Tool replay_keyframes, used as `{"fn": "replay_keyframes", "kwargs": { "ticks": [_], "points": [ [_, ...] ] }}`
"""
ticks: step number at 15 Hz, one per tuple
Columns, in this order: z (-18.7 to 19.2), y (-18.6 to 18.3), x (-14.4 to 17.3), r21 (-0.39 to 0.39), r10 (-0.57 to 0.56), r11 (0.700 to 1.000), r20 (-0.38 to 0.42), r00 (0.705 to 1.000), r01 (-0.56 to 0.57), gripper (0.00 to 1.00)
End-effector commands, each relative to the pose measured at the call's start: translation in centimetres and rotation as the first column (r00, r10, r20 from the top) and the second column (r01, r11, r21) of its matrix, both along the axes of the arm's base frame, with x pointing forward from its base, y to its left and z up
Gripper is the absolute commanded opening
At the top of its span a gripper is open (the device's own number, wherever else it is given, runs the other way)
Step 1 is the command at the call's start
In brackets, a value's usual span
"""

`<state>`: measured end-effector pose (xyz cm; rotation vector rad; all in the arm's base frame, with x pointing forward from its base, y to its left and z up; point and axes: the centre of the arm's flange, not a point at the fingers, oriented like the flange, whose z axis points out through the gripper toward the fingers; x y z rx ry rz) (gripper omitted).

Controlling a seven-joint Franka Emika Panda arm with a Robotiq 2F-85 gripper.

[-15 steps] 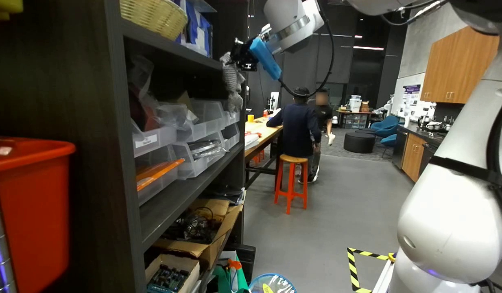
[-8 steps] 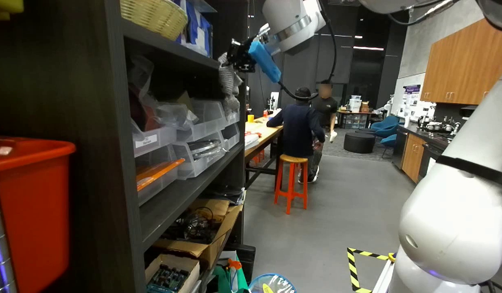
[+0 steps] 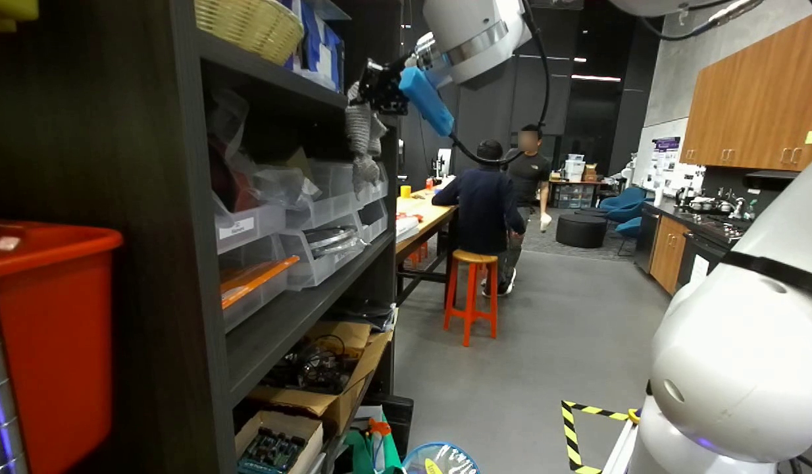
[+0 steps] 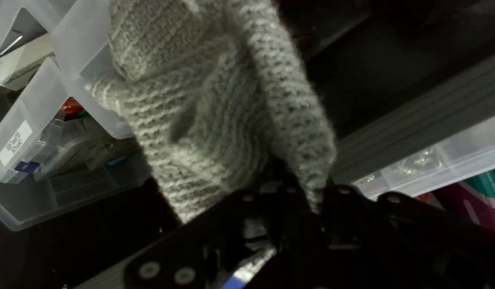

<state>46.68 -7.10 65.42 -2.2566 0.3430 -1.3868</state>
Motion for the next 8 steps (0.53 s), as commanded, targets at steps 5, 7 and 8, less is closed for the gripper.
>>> {"fn": "replay_keyframes", "kwargs": {
  "ticks": [5,7,8],
  "points": [
    [-0.9,4.1,-2.3,-0.039,0.082,0.996,0.027,0.996,-0.081,0.03],
    [-1.2,4.7,-2.7,-0.050,0.096,0.994,0.026,0.995,-0.095,0.03],
    [-1.4,5.0,-2.8,-0.054,0.102,0.993,0.027,0.994,-0.100,0.03]
  ]
}}
